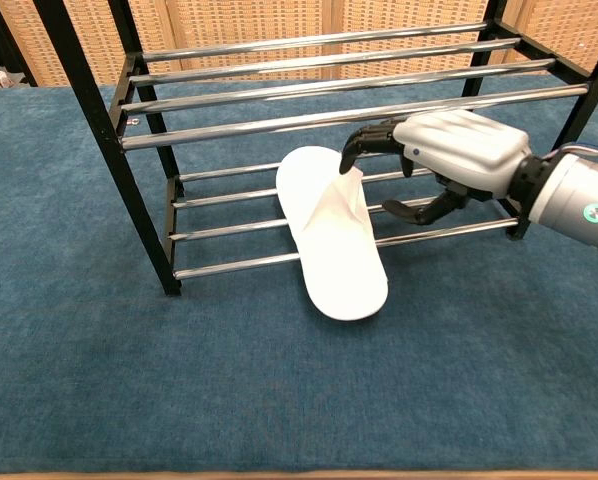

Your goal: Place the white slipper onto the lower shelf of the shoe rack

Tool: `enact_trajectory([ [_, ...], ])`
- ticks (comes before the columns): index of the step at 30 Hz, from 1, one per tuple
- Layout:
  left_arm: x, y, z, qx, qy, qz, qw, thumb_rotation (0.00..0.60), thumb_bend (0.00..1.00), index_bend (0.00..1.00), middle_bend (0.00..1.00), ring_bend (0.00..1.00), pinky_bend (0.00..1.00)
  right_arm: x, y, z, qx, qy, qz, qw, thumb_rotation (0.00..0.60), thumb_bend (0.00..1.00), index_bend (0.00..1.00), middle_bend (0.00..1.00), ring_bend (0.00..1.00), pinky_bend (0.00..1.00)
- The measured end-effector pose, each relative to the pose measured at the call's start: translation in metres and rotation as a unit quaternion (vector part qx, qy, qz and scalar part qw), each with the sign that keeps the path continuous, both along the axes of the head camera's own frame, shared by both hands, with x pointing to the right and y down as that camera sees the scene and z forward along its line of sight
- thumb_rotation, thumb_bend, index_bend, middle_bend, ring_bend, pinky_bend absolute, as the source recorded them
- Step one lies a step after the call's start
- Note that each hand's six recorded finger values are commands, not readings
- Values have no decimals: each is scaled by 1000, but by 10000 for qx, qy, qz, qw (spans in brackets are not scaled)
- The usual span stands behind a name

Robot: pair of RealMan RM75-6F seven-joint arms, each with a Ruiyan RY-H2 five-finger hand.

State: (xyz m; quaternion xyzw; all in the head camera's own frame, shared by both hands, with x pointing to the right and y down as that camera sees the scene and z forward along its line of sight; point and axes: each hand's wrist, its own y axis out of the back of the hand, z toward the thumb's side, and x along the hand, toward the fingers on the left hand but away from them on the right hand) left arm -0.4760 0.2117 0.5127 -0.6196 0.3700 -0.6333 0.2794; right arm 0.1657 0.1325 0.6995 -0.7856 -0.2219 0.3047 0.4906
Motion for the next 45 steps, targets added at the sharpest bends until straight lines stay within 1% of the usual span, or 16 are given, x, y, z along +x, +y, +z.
enact_trajectory([
  [4, 1, 0, 0, 7, 10, 11, 10000, 600, 83, 0, 0, 0, 0, 9, 11, -2, 1, 46, -95, 9999, 600, 470, 265, 205, 222, 438],
  [14, 7, 2, -1, 5, 54, 98, 9999, 600, 83, 0, 0, 0, 0, 38, 31, -11, 35, 136, -215, 9997, 600, 470, 274, 221, 222, 443],
  [20, 9, 3, -2, -7, 100, 120, 9999, 600, 83, 0, 0, 0, 0, 66, 47, -25, 96, 140, -353, 9992, 600, 470, 284, 225, 222, 447],
  [25, 9, 2, -4, 16, 123, 114, 9999, 600, 83, 0, 0, 0, 0, 87, 57, -32, 86, 223, -346, 9991, 600, 470, 296, 248, 233, 452],
  [28, 9, 2, -5, 30, 133, 113, 9998, 600, 83, 0, 0, 0, 0, 103, 63, -35, 71, 323, -304, 9990, 600, 470, 299, 250, 235, 452],
  [31, 9, 3, -5, 21, 146, 126, 9998, 600, 82, 0, 0, 0, 0, 126, 67, -37, 76, 529, -220, 9983, 600, 470, 302, 250, 235, 452],
  [34, 9, 4, -6, 12, 157, 141, 9998, 600, 82, 0, 0, 0, 0, 150, 71, -44, 93, 653, -23, 9978, 600, 454, 296, 244, 235, 443],
  [35, 9, 4, -6, 18, 162, 145, 9998, 600, 83, 0, 0, 0, 0, 162, 73, -49, 103, 714, 127, 9973, 600, 416, 274, 226, 230, 426],
  [37, 10, 5, -8, 39, 176, 175, 9997, 600, 83, 0, 0, 0, 0, 184, 77, -57, 76, 844, 463, 9953, 600, 290, 190, 144, 178, 370],
  [38, 10, 6, -9, 49, 176, 184, 9997, 600, 83, 0, 0, 0, 0, 194, 80, -61, 44, 907, 643, 9938, 600, 196, 118, 76, 124, 326],
  [39, 10, 6, -10, 59, 172, 190, 9997, 600, 83, 0, 0, 0, 0, 205, 82, -66, -5, 976, 855, 9915, 600, 124, 55, 26, 68, 282],
  [40, 11, 7, -12, 72, 171, 194, 9996, 600, 83, 0, 0, 0, 0, 211, 84, -69, -49, 1015, 989, 9899, 600, 92, 26, 6, 39, 256],
  [42, 11, 7, -13, 104, 180, 199, 9996, 600, 82, 0, 0, 0, 0, 223, 89, -77, -199, 1064, 1322, 9853, 600, 62, 0, 0, 1, 194],
  [44, 12, 8, -15, 135, 190, 208, 9995, 600, 82, 0, 0, 0, 0, 232, 93, -85, -331, 1082, 1636, 9800, 600, 60, 0, 0, 0, 158],
  [45, 13, 8, -16, 153, 197, 214, 9995, 600, 82, 0, 0, 0, 0, 238, 96, -91, -409, 1090, 1850, 9758, 600, 59, 0, 0, 0, 145],
])
